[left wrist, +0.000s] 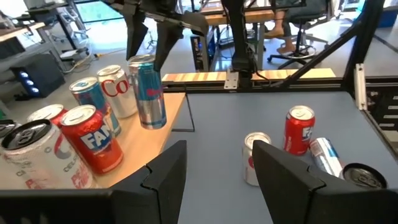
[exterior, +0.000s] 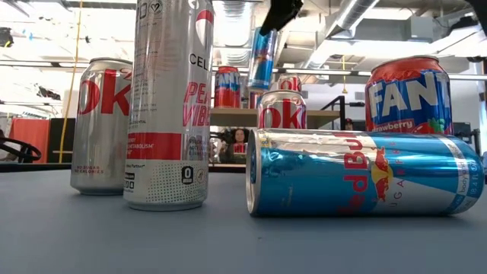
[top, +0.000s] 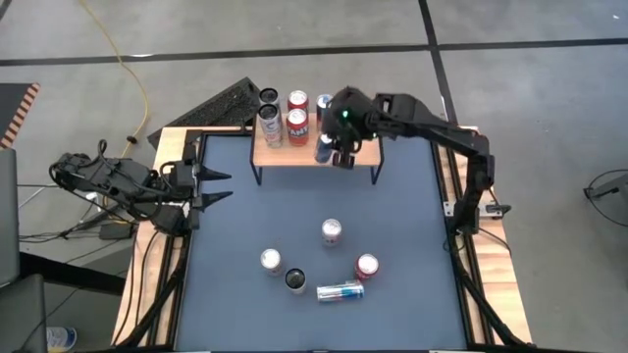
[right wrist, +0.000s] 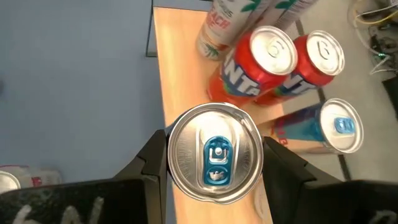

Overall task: Place canned beverage on shelf
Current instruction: Put the top blue soda can on the shelf

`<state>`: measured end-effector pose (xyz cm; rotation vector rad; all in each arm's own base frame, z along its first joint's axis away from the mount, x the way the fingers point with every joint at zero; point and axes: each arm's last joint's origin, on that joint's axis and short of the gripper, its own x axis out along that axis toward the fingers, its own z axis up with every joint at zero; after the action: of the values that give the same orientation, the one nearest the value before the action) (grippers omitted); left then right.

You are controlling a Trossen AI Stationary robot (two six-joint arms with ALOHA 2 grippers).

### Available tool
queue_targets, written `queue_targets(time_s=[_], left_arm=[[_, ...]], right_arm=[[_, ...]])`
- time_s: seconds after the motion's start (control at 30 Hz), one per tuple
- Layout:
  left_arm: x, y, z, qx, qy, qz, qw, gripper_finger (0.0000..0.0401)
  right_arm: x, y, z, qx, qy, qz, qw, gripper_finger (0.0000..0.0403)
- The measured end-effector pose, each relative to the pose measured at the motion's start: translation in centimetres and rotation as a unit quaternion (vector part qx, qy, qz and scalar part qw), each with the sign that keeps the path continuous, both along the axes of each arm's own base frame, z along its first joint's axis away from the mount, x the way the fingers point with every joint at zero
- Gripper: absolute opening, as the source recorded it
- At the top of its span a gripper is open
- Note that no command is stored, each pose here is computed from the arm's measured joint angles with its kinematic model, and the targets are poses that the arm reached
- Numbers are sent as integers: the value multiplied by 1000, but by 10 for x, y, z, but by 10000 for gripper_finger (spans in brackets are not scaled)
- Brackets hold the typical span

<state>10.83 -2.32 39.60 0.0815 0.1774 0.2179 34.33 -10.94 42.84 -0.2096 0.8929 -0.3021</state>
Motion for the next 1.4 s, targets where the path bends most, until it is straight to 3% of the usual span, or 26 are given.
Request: queue_targets(time_s=[0.27, 0.57, 1.23, 1.4], left_arm=[[0, 1, 0, 4, 0, 12, 1000, 174], [0, 1, 0, 4, 0, 12, 1000, 174], [0, 1, 0, 6, -1, 21, 1000, 174], [0, 1, 0, 6, -1, 21, 1000, 174]], right_arm=[[-6, -32, -4, 16, -2, 13, 1000, 167], [1, -32, -11, -14, 26, 60, 998, 168], [13, -55, -33, -7, 52, 63, 997, 169], [12, -58, -33, -5, 49, 54, 997, 192]])
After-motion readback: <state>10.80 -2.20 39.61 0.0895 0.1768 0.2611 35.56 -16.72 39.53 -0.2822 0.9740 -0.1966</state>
